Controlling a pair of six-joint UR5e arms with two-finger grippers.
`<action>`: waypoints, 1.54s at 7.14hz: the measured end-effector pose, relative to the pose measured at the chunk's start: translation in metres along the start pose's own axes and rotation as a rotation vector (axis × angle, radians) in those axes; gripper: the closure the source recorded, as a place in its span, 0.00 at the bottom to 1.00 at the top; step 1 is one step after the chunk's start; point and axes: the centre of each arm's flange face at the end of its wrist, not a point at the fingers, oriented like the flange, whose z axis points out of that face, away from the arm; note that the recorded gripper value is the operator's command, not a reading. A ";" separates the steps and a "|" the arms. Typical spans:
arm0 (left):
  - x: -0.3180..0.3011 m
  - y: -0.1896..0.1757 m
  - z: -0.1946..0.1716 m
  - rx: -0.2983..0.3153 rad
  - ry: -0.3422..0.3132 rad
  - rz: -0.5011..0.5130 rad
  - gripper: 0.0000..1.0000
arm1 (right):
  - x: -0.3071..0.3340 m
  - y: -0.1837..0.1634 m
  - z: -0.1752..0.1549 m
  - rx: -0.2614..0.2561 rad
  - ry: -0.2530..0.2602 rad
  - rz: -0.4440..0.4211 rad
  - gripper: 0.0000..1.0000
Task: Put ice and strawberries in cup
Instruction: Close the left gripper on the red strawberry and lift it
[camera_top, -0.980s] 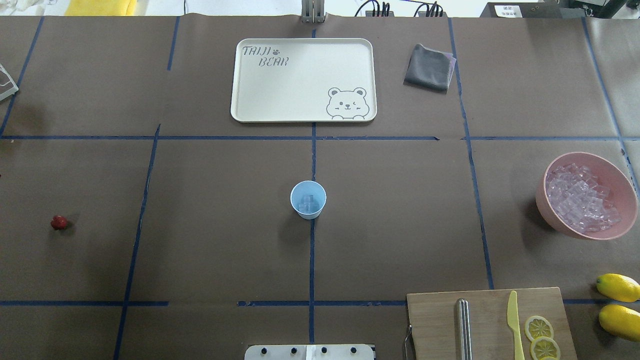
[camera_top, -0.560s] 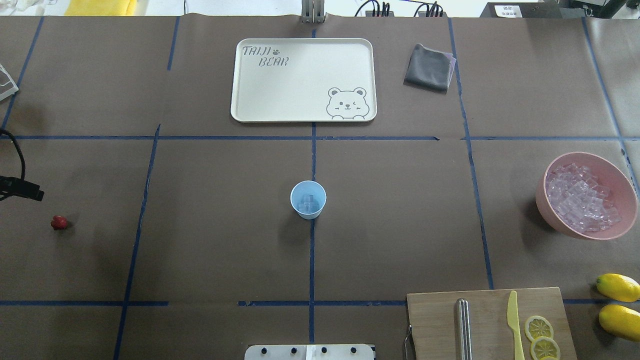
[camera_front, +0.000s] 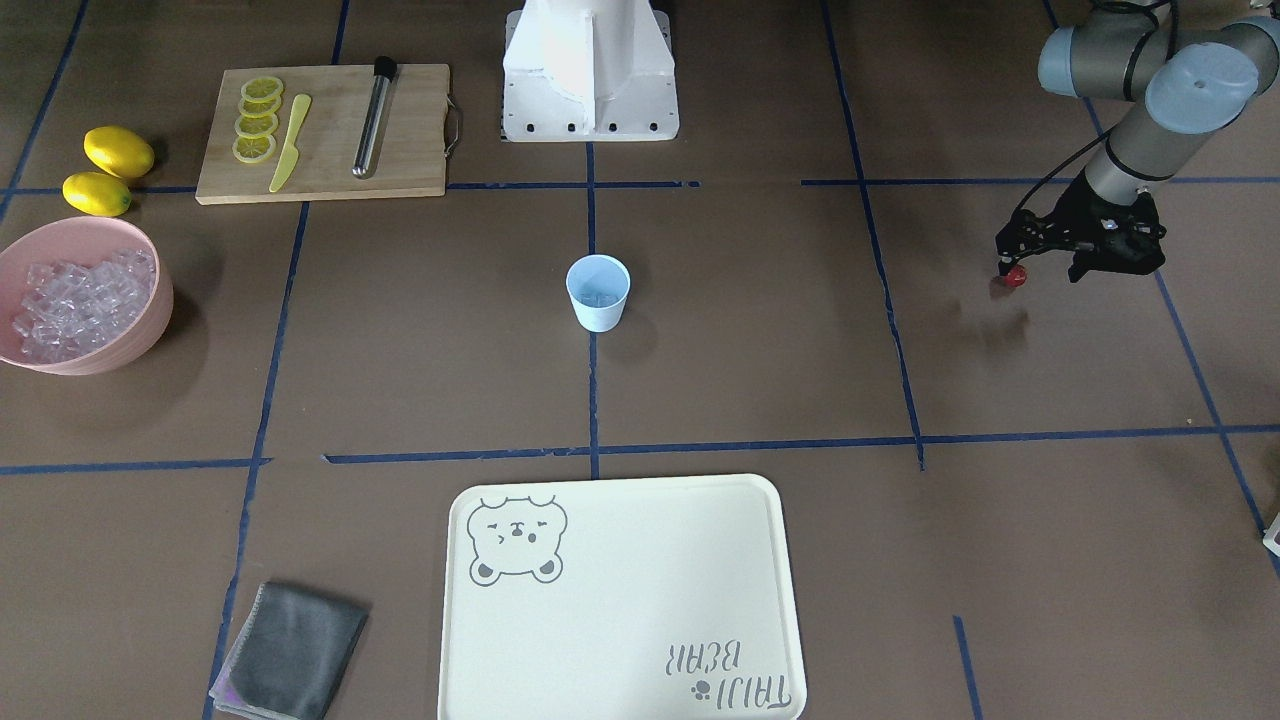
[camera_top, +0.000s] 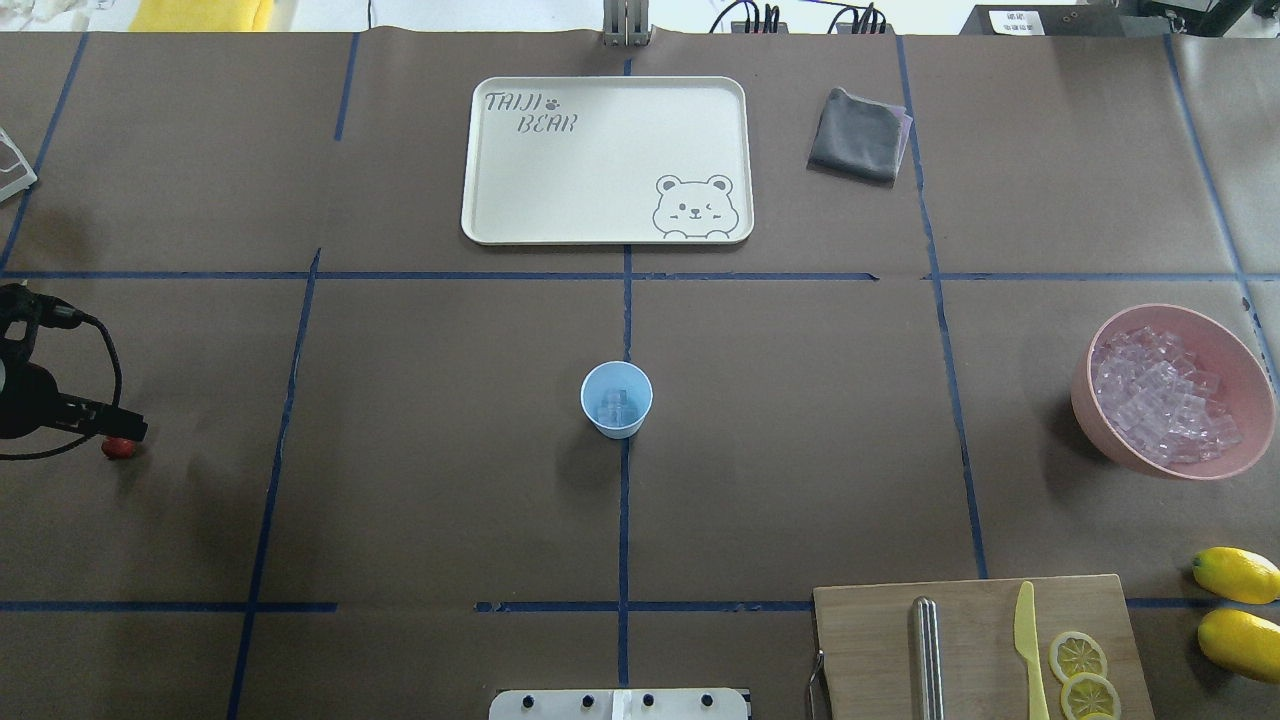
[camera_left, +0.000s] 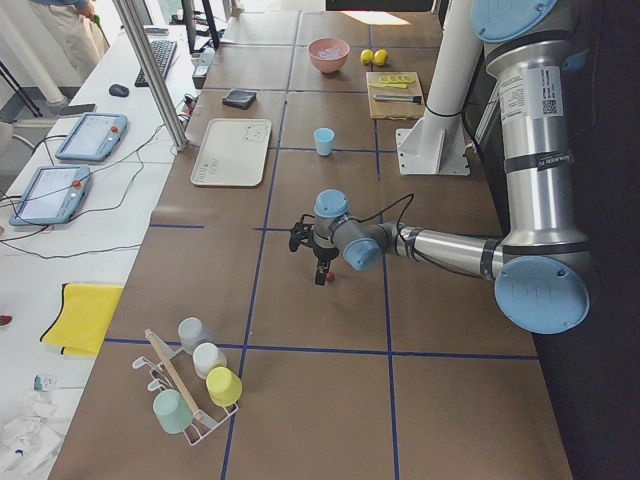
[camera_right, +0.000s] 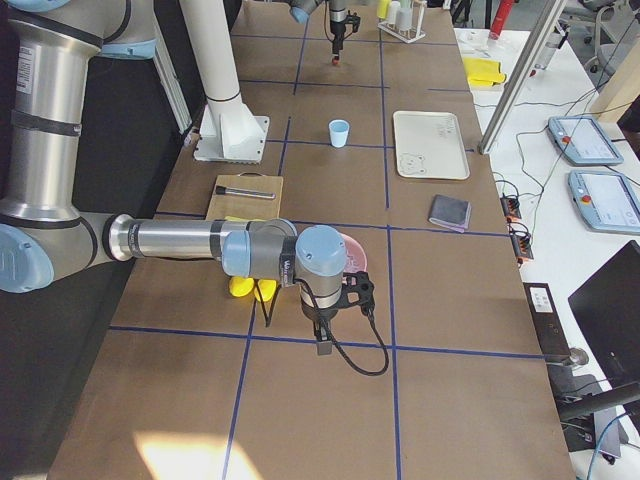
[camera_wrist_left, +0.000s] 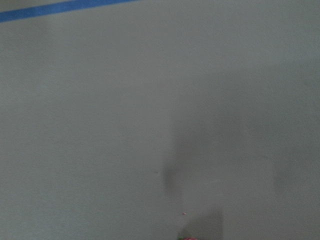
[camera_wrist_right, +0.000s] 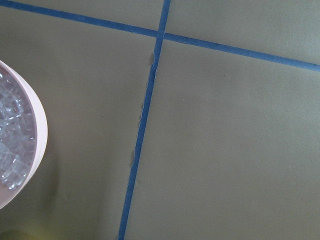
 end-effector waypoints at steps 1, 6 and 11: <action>0.000 0.003 0.007 -0.009 -0.004 0.006 0.02 | 0.000 0.000 0.000 0.000 0.000 0.000 0.00; 0.000 0.007 0.016 -0.028 -0.004 0.007 0.97 | -0.002 -0.001 -0.002 0.006 0.001 -0.005 0.00; 0.013 0.012 -0.015 -0.017 0.045 0.025 1.00 | -0.003 -0.002 -0.004 0.010 0.002 -0.009 0.00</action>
